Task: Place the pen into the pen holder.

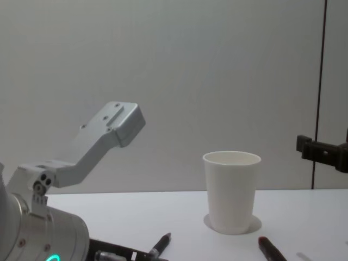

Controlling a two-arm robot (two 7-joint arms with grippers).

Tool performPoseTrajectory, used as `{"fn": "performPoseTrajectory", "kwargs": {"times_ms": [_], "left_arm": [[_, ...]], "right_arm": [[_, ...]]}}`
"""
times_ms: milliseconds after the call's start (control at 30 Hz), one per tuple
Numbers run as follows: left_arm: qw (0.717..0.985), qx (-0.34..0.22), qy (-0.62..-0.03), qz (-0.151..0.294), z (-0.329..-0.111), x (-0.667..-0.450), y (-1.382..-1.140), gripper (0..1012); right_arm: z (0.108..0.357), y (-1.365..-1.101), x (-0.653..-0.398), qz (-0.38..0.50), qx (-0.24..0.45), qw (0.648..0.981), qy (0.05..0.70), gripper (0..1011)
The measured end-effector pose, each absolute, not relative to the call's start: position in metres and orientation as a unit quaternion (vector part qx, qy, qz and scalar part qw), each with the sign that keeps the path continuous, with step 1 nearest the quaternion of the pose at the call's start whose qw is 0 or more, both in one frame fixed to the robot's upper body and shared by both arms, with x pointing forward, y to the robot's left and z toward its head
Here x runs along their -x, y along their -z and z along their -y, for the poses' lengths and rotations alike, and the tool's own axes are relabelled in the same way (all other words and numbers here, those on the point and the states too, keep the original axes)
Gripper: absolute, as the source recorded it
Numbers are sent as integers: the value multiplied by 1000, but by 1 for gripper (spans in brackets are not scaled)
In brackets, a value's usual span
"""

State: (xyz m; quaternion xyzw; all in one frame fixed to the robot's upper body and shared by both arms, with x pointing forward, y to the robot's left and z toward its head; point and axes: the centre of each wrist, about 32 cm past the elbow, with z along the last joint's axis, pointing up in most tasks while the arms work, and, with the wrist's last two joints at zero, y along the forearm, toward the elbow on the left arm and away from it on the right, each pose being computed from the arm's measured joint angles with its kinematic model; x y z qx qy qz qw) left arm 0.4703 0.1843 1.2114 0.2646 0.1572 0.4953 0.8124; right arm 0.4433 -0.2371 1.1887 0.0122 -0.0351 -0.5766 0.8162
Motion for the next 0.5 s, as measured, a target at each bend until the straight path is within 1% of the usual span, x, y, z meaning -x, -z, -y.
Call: {"fn": "performPoseTrajectory", "kwargs": {"times_ms": [233,367,500], "left_arm": [[815,-268,-492,-148,-185,-470,-1210,569],[818,-274,-488,-134,-184,-469,-1210,550],[820,-278,-485,-123,-183,-468,-1210,510]], "right_arm": [[237,-1189,-443,35,-12,816,577,1002],[237,-1189,-443,35,-12,816,577,1002],[237,-1189,-443,35,-12,816,577,1002]]}}
